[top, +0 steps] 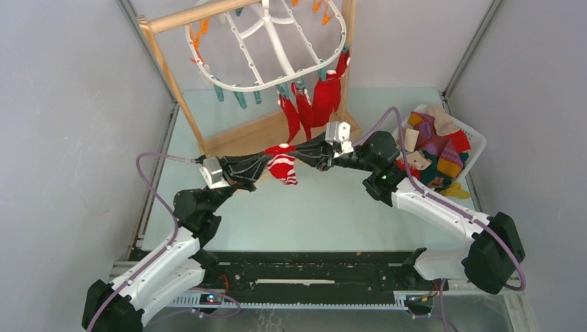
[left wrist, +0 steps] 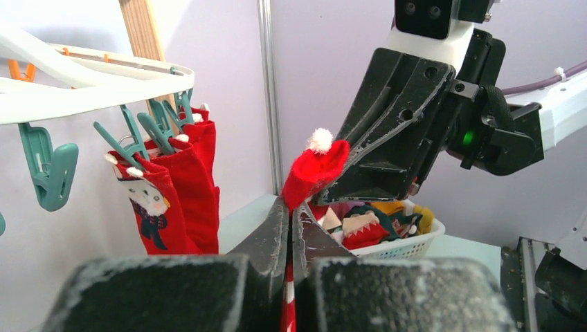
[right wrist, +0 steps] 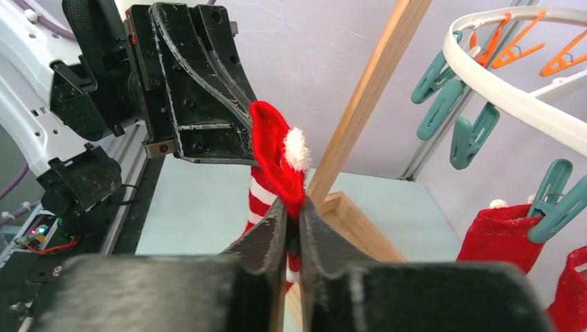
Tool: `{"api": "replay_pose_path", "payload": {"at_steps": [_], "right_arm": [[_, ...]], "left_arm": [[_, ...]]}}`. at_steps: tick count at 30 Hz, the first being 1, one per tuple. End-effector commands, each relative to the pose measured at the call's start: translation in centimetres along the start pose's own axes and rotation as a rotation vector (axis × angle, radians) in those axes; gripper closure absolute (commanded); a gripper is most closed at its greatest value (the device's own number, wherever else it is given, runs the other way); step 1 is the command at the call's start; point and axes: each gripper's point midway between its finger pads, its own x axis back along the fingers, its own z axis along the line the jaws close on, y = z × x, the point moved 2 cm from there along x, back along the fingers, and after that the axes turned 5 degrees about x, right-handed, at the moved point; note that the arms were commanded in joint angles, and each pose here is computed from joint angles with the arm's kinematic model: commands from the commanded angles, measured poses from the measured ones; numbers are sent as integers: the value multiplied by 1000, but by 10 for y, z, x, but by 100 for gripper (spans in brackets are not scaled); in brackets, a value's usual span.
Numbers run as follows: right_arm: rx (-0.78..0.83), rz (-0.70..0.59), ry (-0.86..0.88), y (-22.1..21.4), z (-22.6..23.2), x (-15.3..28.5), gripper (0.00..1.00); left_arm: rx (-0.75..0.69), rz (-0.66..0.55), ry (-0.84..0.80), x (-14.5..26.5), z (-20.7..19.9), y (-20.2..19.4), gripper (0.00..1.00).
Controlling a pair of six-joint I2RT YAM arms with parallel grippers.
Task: Clip the socks to the hanger
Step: Open the clamp at the hanger.
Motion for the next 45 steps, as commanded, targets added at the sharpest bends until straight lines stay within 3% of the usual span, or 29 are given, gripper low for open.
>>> {"api": "replay_pose_path", "payload": {"at_steps": [1,3,6,10,16,29,45], "right_arm": [[36,-75,-14,26,0,-1,90],[34,-78,3,26,3,-1,98],[33,-51,34,19,8,0,100],[41,11,86,1,13,6,100],[52,49,55,-16,-1,11,100],[29,88,-11,-39,-22,17,100],[-1,73,-27,-42,-29,16,100]], "left_arm": [[2,-99,1,-10,-3,30,100],[12,-93,18,-7,-1,26,95],[-23,-84,63,4,5,18,68],[-98,-50,94,25,15,10,41],[-123,-22,49,26,31,14,24],[-106,-112,6,-25,81,37,26],[-191,-33,113,-43,124,25,31]]}}
